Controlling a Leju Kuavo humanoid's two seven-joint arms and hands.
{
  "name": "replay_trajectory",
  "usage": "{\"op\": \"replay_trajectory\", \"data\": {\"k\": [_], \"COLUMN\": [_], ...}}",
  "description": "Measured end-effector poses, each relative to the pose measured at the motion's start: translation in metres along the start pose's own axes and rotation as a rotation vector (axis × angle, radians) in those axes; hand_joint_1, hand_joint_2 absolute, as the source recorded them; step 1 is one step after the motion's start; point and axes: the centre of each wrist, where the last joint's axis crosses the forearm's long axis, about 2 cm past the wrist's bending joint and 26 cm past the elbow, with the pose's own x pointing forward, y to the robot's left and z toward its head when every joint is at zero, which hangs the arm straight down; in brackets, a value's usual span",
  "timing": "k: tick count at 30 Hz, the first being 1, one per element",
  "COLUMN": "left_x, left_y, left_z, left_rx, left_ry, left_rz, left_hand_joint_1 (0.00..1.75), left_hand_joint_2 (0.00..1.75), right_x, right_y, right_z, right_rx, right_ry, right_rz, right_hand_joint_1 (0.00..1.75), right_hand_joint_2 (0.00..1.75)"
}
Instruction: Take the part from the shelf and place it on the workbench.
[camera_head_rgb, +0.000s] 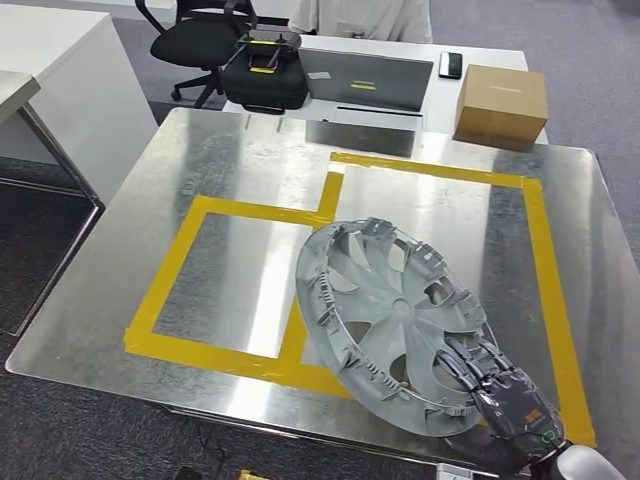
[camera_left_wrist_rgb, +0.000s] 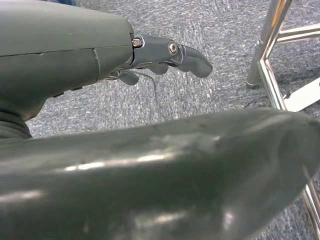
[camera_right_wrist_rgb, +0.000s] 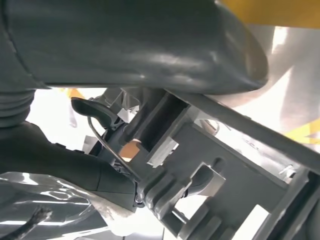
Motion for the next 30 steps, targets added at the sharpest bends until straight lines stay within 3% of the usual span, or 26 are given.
{"op": "replay_trajectory", "data": {"k": [7,11,20,26,30], "left_x": [0.001,0.003,0.007,0.008,0.008], "left_y": [-0.001,-0.002,-0.003,-0.005,-0.006], "left_z": [0.0,-0.001,-0.002,-0.001,-0.001], "left_rx": [-0.011,-0.012,-0.012,-0.015,-0.017], "left_ry": [0.005,0.001,-0.006,-0.006,-0.006], "left_rz": [-0.005,-0.003,0.001,0.002,0.001], "left_hand_joint_1": [0.0,0.0,0.0,0.0,0.0], "left_hand_joint_2": [0.0,0.0,0.0,0.0,0.0], "right_x": [0.017,0.03,0.038,0.043,0.05], "right_y": [0.017,0.027,0.025,0.027,0.025], "right_z": [-0.019,-0.038,-0.061,-0.063,-0.067], "right_rx": [-0.068,-0.147,-0.311,-0.338,-0.348], "right_ry": [0.046,0.043,0.076,0.071,0.035], "right_rz": [0.258,0.327,0.334,0.317,0.187], "right_hand_joint_1": [0.0,0.0,0.0,0.0,0.0], "right_hand_joint_2": [0.0,0.0,0.0,0.0,0.0]}}
